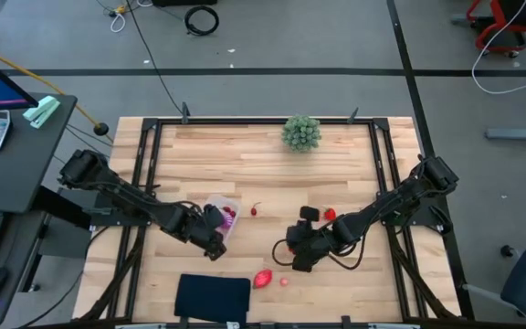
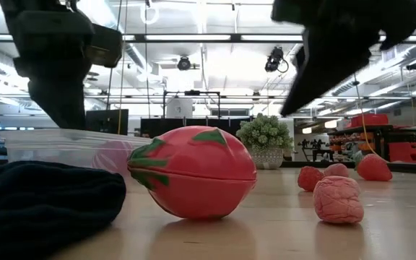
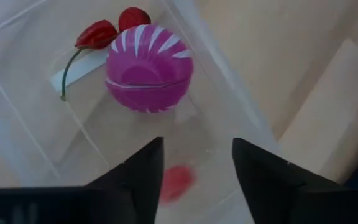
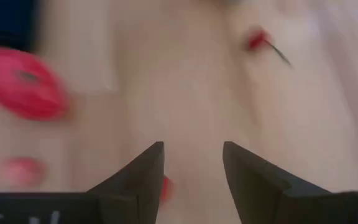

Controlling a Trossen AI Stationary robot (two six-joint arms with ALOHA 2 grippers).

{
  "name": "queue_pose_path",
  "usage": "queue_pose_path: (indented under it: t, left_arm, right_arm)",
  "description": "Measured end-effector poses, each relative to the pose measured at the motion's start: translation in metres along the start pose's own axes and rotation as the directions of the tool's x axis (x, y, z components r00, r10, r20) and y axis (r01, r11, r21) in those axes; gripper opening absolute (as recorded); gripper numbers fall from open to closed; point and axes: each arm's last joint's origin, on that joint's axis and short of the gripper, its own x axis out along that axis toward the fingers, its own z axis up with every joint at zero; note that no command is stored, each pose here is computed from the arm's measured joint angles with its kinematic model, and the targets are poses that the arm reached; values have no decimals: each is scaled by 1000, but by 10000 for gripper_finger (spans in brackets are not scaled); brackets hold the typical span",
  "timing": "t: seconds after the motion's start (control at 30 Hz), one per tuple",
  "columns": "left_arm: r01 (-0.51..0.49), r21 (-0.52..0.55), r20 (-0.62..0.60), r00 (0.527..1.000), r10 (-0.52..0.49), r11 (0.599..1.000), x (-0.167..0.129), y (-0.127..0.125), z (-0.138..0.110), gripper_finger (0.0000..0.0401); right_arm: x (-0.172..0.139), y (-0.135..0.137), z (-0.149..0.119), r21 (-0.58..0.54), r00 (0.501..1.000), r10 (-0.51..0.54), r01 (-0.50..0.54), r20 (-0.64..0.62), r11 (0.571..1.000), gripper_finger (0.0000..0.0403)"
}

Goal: Pick and placing Produce into tupperware
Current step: Put the red dragon fruit into the transparent bin

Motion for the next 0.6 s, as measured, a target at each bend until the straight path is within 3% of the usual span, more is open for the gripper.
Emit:
queue_pose_path:
  t: [0.13,0.27,0.33,0.5,0.6]
  left_arm:
    - [52,7,30,998,-52,999,-2,-4,3,229]
    - [73,15,44,996,-74,997,-3,-6,5,237]
    - [74,16,44,996,-75,997,-3,-6,5,237]
    - [81,25,48,995,-83,996,-3,-7,5,229]
    - [86,44,51,995,-88,995,-3,-8,5,224]
  right_arm:
    - [-2,10,10,-163,983,177,-166,55,973,182]
    - [-6,23,15,-362,912,406,-358,63,861,181]
    - [-8,25,18,-397,890,447,-381,86,835,178]
    - [-10,26,29,-436,862,474,-362,180,824,171]
    - [-9,26,33,-435,827,527,-408,197,803,172]
